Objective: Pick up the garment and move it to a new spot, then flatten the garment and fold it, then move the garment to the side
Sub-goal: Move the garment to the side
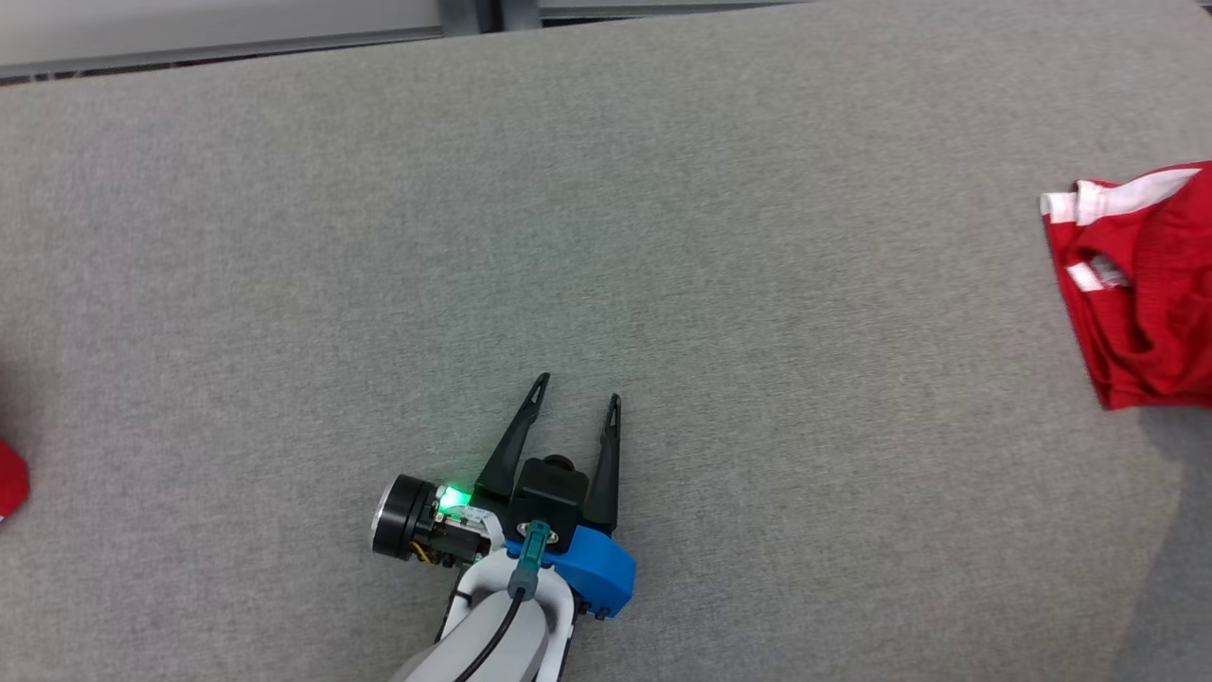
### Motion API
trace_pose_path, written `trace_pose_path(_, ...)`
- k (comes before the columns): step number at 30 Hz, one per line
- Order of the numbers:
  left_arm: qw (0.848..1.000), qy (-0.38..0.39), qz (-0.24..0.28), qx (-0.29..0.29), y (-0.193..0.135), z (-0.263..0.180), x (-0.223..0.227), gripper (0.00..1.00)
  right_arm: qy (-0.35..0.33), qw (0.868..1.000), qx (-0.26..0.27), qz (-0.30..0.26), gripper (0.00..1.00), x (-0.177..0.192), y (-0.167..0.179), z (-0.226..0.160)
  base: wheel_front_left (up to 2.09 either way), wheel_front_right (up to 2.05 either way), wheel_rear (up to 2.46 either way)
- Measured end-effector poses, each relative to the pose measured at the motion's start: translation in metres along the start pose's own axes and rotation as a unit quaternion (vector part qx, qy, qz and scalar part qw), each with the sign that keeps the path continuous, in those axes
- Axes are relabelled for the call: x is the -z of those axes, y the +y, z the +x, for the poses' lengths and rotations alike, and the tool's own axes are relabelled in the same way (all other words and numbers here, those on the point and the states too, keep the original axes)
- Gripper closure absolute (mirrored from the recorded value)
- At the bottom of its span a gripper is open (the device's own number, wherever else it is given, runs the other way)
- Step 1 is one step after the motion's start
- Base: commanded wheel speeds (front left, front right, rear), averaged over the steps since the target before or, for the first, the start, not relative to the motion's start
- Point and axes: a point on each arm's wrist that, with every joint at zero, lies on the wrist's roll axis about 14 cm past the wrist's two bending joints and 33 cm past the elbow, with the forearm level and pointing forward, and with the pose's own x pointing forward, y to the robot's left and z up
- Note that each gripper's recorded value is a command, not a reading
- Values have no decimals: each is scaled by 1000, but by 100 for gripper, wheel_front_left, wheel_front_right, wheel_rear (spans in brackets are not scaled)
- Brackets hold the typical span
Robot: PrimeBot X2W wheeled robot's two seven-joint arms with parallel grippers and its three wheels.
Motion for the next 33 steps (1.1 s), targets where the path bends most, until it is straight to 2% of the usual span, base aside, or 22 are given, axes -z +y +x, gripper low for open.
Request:
trace_pose_path(3,1000,10,-6,-17,11,-1,9,0,19,1000,11,-13,100,6,-3,16,0,0,0)
trace_pose_path(4,1000,12,-11,-26,17,0,12,0,36,999,23,-9,96,15,-5,24,0,0,0)
trace_pose_path(5,1000,12,-11,-26,17,0,12,0,36,999,23,-9,55,15,-5,24,0,0,0)
trace_pose_path(6,999,13,-14,-28,18,0,13,0,41,999,27,-7,0,18,-5,27,0,0,0)
trace_pose_path(10,999,15,-22,-40,23,2,16,0,21,998,51,-11,0,-2,-22,42,0,0,0)
trace_pose_path(15,998,3,-16,-65,36,0,6,0,-89,995,38,21,0,-67,-10,47,0,0,0)
trace_pose_path(18,996,-7,-11,-90,50,-8,-3,0,-144,988,0,50,0,-91,27,39,0,0,0)
trace_pose_path(24,990,-30,-16,-137,70,-34,-21,0,-224,966,-80,107,0,-122,105,-3,0,0,0)
trace_pose_path(28,985,-42,-18,-164,82,-56,-29,0,-230,953,-122,153,0,-116,142,-35,0,0,0)
trace_pose_path(33,979,-55,-21,-195,97,-83,-36,0,-211,949,-164,167,0,-96,177,-67,0,0,0)
